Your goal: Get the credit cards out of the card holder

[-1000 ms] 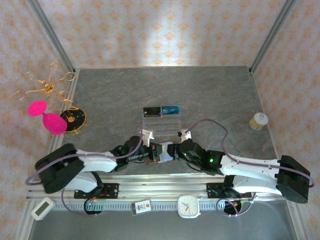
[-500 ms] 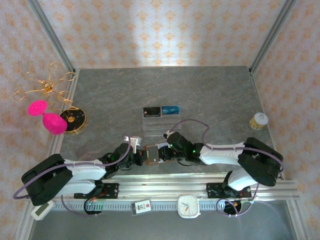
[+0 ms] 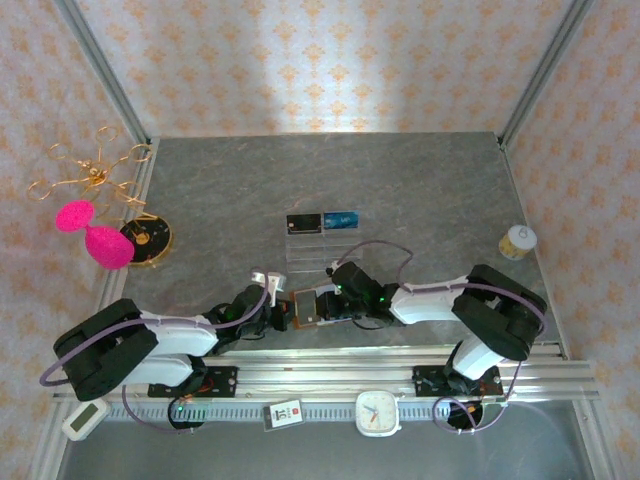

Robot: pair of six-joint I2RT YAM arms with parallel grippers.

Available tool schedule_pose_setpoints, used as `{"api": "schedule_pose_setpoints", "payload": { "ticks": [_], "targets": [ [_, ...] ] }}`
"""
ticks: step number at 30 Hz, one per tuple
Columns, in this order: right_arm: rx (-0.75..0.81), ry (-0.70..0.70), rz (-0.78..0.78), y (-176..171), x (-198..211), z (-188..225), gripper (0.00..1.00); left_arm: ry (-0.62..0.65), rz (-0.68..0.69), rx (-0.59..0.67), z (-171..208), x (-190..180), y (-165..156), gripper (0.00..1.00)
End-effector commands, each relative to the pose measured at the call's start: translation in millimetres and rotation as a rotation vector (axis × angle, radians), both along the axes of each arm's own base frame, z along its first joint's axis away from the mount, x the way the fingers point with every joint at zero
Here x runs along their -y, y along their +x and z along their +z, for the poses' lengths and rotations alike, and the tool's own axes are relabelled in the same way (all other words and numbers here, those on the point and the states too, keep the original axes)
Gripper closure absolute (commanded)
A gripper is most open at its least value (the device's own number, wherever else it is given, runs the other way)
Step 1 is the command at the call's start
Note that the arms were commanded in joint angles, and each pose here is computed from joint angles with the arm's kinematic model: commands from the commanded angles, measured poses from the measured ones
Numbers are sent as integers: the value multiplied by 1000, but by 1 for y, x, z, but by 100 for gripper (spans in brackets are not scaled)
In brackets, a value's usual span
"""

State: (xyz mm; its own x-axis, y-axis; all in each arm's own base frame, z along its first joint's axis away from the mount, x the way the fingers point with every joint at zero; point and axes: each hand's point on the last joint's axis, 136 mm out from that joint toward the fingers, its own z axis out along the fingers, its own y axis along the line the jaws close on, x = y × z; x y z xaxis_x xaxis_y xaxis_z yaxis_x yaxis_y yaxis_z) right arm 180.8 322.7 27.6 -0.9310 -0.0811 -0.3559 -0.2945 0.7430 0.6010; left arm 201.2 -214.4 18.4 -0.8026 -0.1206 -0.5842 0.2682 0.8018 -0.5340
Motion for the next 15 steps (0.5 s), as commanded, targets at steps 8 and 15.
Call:
{"api": "schedule_pose_setpoints", "payload": {
  "ticks": [8, 15],
  "targets": [
    [3, 14, -58, 8, 4, 1, 100, 48, -20, -38, -16, -4, -6, 100],
    [1, -23, -147, 9, 34, -5, 100, 45, -11, -20, -13, -8, -2, 100]
  ]
}}
